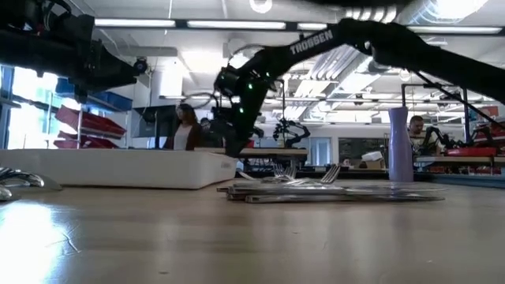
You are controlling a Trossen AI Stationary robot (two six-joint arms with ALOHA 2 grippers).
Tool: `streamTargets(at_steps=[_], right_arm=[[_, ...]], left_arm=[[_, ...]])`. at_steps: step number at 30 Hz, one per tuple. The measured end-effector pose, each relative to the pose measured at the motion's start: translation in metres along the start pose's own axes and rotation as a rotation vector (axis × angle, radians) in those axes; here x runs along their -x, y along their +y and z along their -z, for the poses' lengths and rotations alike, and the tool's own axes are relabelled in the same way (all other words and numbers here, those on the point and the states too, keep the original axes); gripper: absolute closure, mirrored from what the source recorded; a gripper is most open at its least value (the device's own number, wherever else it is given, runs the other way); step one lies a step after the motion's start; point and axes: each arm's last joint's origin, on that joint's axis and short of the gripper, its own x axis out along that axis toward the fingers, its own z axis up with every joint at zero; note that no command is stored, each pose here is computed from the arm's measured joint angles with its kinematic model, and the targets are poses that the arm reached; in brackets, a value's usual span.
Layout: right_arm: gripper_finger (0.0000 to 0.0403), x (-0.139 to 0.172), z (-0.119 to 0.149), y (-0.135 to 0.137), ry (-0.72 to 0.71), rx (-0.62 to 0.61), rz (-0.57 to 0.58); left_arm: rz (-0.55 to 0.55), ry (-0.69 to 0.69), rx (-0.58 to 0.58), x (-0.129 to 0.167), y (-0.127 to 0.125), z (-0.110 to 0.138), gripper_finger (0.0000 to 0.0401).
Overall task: Sort silverware
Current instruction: Put the fork in the silverware tray
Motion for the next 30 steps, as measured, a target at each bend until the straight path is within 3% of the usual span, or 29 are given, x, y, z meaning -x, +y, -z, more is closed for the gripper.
streamTargets(at_steps=[4,9,13,17,21,25,30], right_arm=[[0.0403,-0.001,-0.001,-0.014,-0.027,-0.002,-0.116],[0.0403,0.0,0.001,-0.012,-0.01,0.097,-0.135],[0.0403,0.008,0.003,0.0,0.028,0.174,-0.181],[0.0403,0.023,0.003,0.03,0.048,0.273,-0.205],[0.0403,0.025,0.006,0.063,0.056,0.344,-0.185],[0.0403,0.019,0.01,0.086,0.066,0.39,-0.084],[0.0403,0.009,0.013,0.085,0.09,0.316,-0.045]], left_arm=[[0.0,-0.001,0.001,0.0,0.0,0.0,0.0304],[0.0,0.0,0.0,0.0,0.0,0.0,0.0304],[0.0,0.0,0.0,0.0,0.0,0.0,0.0304],[0.0,0.002,-0.002,0.0,0.0,0.0,0.0304],[-0.004,0.011,-0.008,0.0,0.0,0.001,0.0304],[-0.016,0.018,-0.015,0.0,0.001,0.002,0.0304],[-0.017,0.02,-0.015,0.0,0.001,0.002,0.0304]])
